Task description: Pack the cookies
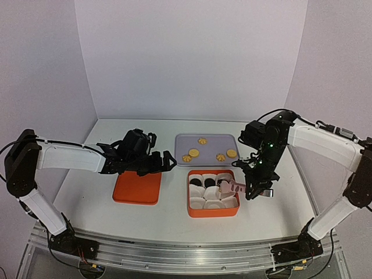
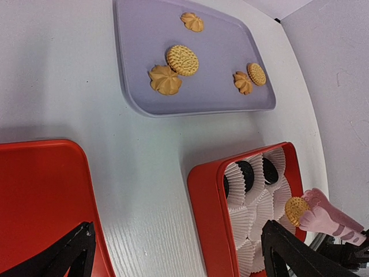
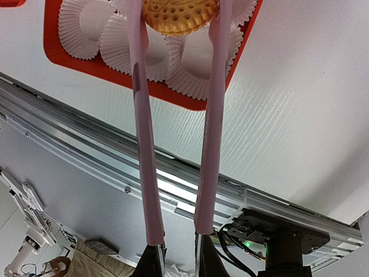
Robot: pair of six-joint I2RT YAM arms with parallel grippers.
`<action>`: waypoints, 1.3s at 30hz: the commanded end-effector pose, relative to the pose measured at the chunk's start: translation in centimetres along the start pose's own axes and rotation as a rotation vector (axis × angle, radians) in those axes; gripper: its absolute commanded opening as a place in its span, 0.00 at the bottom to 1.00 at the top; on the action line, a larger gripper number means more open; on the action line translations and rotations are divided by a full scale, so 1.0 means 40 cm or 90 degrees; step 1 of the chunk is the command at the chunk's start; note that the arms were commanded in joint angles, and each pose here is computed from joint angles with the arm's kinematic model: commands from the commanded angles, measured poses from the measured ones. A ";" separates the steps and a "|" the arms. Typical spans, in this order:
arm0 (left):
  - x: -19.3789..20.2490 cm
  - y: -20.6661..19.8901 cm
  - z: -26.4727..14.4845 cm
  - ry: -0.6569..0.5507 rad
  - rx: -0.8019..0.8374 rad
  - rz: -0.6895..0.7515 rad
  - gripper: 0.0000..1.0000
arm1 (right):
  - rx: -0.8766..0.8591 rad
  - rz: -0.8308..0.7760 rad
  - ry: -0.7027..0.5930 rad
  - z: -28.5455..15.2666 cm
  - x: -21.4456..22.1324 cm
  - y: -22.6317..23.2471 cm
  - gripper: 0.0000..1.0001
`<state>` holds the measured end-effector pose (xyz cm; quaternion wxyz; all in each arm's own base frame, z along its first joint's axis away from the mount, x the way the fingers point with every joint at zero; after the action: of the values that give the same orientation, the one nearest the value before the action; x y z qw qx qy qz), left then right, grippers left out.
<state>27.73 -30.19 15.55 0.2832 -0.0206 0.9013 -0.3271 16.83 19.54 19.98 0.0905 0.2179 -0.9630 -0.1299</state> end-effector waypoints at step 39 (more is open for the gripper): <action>-0.033 -0.057 -0.005 -0.025 0.062 0.016 1.00 | 0.102 0.153 0.355 -0.114 0.291 -0.036 0.00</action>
<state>27.94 -30.81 16.18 0.2904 -0.0096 0.8925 -0.3450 17.59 19.74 19.37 0.0925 0.1996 -0.9691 -0.1119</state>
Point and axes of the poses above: each gripper's point midway between its finger pads, its own z axis out along the fingers, its own y axis along the line the jaws close on, x = y × z, the point moved 5 cm from there along -z, back along the fingers, and after that the axes turned 6 degrees about -z, right-handed, at the moved point
